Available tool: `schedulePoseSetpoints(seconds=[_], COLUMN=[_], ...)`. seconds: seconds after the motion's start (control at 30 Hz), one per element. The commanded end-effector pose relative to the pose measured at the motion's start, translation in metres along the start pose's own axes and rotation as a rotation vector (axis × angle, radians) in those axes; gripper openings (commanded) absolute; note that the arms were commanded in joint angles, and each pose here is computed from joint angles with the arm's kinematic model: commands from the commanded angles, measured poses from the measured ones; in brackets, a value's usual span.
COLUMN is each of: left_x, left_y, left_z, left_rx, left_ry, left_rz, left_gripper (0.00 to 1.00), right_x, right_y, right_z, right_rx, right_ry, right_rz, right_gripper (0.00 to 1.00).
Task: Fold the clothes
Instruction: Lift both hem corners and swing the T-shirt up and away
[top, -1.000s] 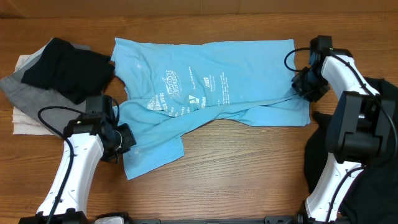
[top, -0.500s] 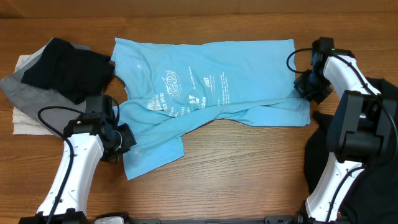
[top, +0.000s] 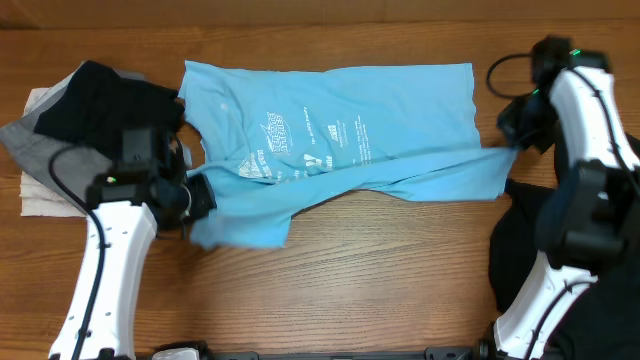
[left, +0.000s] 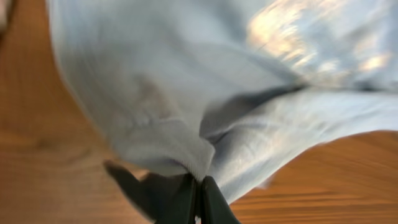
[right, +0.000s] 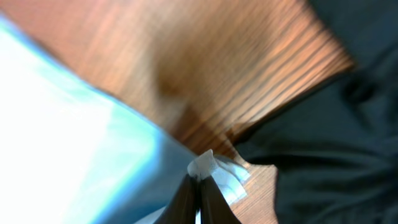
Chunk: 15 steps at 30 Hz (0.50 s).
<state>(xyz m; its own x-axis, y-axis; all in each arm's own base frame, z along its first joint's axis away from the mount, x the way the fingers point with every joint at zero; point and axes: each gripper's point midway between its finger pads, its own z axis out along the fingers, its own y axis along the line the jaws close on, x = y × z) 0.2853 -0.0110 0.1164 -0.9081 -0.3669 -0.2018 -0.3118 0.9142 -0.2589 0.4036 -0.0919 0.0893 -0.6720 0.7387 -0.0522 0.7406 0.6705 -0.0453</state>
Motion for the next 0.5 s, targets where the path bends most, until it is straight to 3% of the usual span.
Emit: schedulePoseSetpoints(seconds=[0.0, 0.23, 0.47], left_x=[-0.028, -0.053, -0.061], left_y=[-0.040, -0.060, -0.062], left_z=[-0.055, -0.149, -0.248], left_rx=[0.136, 0.153, 0.157], left_ry=[-0.081, -0.221, -0.430], left_rz=[0.159, 0.230, 0.223], left_gripper=[0.04, 0.04, 0.04], right_x=[-0.005, 0.020, 0.046], right_y=[-0.004, -0.038, -0.084], right_z=[-0.110, -0.198, -0.295], right_rx=[-0.140, -0.242, -0.381], right_ry=[-0.199, -0.364, -0.658], right_rz=[-0.117, -0.124, -0.103], right_gripper=[0.04, 0.04, 0.04])
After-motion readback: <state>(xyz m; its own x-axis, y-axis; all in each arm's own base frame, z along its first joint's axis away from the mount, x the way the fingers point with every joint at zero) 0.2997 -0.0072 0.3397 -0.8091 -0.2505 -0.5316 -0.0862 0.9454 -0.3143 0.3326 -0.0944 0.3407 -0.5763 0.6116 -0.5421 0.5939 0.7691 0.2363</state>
